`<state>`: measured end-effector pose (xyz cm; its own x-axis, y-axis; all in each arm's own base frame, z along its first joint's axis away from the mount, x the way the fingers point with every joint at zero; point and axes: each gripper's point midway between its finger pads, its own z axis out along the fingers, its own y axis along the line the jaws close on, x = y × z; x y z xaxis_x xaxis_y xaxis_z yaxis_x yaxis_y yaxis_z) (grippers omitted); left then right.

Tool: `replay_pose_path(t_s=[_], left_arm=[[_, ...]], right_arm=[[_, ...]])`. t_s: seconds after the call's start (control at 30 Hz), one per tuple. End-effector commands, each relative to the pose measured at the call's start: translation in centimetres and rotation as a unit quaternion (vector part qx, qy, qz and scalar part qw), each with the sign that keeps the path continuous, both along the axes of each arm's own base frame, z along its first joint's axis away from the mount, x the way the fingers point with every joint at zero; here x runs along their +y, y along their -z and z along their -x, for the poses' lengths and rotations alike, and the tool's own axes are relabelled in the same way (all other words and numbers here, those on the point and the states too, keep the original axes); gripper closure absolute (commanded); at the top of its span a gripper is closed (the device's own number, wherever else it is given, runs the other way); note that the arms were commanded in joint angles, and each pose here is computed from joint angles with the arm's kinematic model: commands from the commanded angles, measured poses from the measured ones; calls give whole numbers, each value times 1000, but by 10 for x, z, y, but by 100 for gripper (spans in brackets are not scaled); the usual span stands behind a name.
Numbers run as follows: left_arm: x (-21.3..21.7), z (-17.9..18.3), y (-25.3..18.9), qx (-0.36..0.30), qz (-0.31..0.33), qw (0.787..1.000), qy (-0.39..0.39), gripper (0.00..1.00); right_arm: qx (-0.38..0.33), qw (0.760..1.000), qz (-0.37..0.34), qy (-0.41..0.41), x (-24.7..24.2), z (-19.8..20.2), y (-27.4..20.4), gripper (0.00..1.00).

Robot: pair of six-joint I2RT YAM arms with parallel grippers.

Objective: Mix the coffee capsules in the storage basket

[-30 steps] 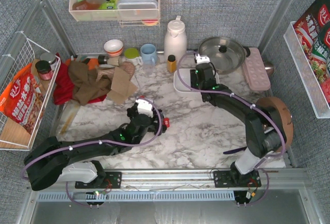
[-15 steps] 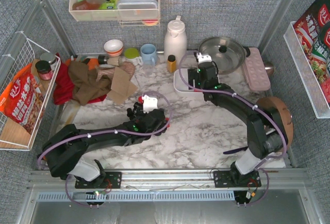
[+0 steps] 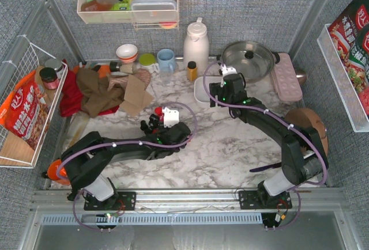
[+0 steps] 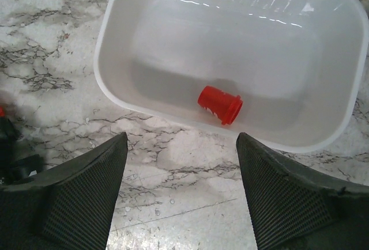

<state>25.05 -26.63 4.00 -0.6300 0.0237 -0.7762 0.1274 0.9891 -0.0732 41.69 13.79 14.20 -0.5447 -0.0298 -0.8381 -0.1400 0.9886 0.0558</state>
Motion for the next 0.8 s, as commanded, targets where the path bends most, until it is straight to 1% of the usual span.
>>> replay_pose_path(t_s=[0.0,0.07,0.13,0.3,0.43,0.57,0.67,0.77], left_arm=[[-2,0,9,11,-9,1000,-1,41],[-2,1,12,15,-11,1000,-3,49],[-1,2,12,19,-13,1000,-4,52],[10,7,7,25,-25,999,-17,49],[14,13,-9,19,4,1000,-19,48],[16,24,-17,26,35,999,-1,47],[15,33,-12,38,44,998,20,45],[16,38,0,53,37,997,32,45]], right_arm=[[6,1000,-10,-13,6,5,0,19],[8,1000,-10,-14,6,6,1,19],[9,1000,-8,-16,6,6,0,19],[9,1000,-11,-23,9,8,-4,19],[13,999,-12,-30,12,10,-4,19],[18,999,-12,-36,15,11,-1,19],[21,999,-11,-39,16,11,-1,19],[23,999,-9,-41,16,11,0,19]])
